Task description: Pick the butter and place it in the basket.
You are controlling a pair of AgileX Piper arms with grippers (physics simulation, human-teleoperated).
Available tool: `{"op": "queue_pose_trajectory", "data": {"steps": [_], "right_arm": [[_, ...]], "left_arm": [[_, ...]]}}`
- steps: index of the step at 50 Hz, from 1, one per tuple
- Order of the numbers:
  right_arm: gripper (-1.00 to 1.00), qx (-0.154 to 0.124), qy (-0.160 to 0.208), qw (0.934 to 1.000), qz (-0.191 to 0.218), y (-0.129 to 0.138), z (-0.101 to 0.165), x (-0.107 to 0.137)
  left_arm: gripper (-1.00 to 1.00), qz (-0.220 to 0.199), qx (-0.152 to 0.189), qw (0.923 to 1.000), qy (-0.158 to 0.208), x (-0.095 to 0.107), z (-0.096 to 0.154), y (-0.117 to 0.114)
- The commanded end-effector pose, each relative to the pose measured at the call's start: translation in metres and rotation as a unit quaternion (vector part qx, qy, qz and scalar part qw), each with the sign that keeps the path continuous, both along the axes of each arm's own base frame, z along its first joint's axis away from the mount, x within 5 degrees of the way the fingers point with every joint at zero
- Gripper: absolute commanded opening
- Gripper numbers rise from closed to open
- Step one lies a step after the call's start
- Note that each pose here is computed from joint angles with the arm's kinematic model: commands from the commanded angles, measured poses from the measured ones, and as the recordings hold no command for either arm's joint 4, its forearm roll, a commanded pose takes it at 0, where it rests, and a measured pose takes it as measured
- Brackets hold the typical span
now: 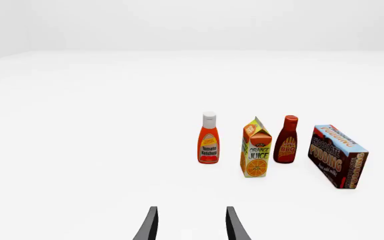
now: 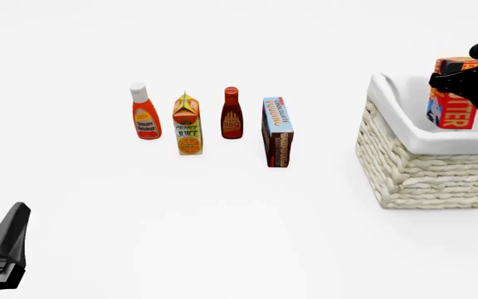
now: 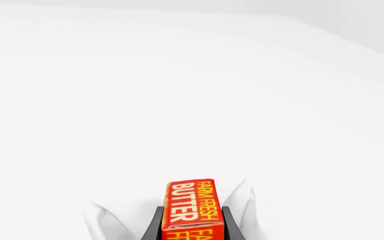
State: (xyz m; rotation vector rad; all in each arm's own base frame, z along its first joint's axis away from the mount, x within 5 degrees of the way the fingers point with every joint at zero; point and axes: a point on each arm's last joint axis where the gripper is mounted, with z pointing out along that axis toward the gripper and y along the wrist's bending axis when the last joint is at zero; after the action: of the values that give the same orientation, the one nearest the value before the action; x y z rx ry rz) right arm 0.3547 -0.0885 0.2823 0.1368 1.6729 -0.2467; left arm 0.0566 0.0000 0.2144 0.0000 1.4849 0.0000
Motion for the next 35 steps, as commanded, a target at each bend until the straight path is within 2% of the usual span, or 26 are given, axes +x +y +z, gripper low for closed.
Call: {"op": "queue_pose_trajectory", "data": {"steps": [1,35], "right_arm": [[-1.0,0.003,-0.015,0.9999,-0.001,-0.0012,0.0071,0.0022],[-1.0,-0.002,-0.014,0.9999,0.0,-0.0015,0.0053,0.0045]], "left_arm": [[1.0,0.0,0.0,1.0,0.0,0.0,0.0,0.0],[1.0,0.0,0.0,1.0,0.0,0.0,0.0,0.0]]}}
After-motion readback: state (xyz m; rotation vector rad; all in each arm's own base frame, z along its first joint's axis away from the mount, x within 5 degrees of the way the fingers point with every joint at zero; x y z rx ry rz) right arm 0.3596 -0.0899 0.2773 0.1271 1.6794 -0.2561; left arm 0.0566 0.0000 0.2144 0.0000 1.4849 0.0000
